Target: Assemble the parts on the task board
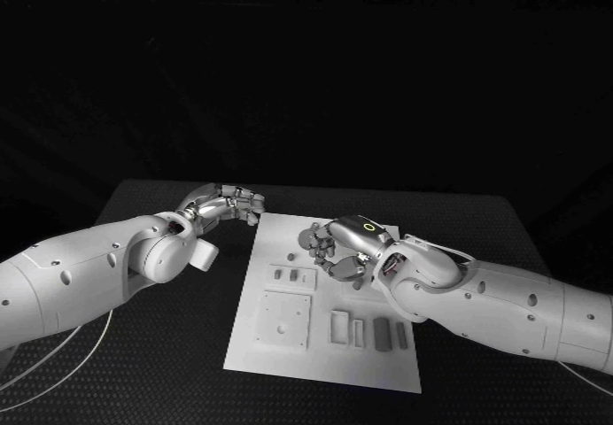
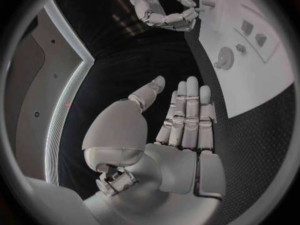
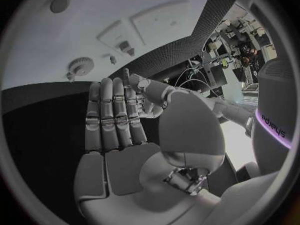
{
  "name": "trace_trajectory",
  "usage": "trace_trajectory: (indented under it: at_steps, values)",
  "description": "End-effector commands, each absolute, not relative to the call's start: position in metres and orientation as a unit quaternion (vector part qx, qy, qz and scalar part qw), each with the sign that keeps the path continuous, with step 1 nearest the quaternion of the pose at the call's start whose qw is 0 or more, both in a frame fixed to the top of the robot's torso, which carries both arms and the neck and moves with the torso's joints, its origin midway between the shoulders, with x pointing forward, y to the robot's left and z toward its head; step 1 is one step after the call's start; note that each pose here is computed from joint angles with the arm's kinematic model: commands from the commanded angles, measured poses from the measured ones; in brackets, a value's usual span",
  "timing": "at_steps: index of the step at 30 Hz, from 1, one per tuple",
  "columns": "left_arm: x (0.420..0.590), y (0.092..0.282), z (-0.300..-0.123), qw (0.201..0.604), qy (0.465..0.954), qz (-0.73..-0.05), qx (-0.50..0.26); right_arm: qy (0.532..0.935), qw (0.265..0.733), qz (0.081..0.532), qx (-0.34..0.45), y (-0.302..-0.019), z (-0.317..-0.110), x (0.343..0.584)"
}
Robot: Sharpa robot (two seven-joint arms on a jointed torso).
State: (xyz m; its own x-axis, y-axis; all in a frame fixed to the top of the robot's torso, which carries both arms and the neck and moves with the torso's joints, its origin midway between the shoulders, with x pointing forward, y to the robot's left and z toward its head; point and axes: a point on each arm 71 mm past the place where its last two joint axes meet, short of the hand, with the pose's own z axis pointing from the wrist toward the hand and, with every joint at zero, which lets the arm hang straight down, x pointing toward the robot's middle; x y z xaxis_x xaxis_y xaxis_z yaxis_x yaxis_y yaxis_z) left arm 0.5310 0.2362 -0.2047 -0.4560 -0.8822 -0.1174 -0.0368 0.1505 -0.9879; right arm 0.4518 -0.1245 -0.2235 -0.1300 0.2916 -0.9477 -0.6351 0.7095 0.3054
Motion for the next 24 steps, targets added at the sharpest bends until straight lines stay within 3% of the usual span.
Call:
trace_trajectory:
  at_steps: [1,10,24]
  values:
    - [0.531,0.233,-0.204,0.380,0.651,-0.556,-0.350,0.657,0.640,0.368,-0.150,-0.116,-0.230,0.447]
    - [0.535,0.233,-0.204,0.385,0.650,-0.553,-0.351,0.657,0.628,0.377,-0.175,-0.096,-0.243,0.438]
    - [0.540,0.230,-0.199,0.388,0.649,-0.554,-0.348,0.675,0.606,0.375,-0.193,-0.088,-0.269,0.427]
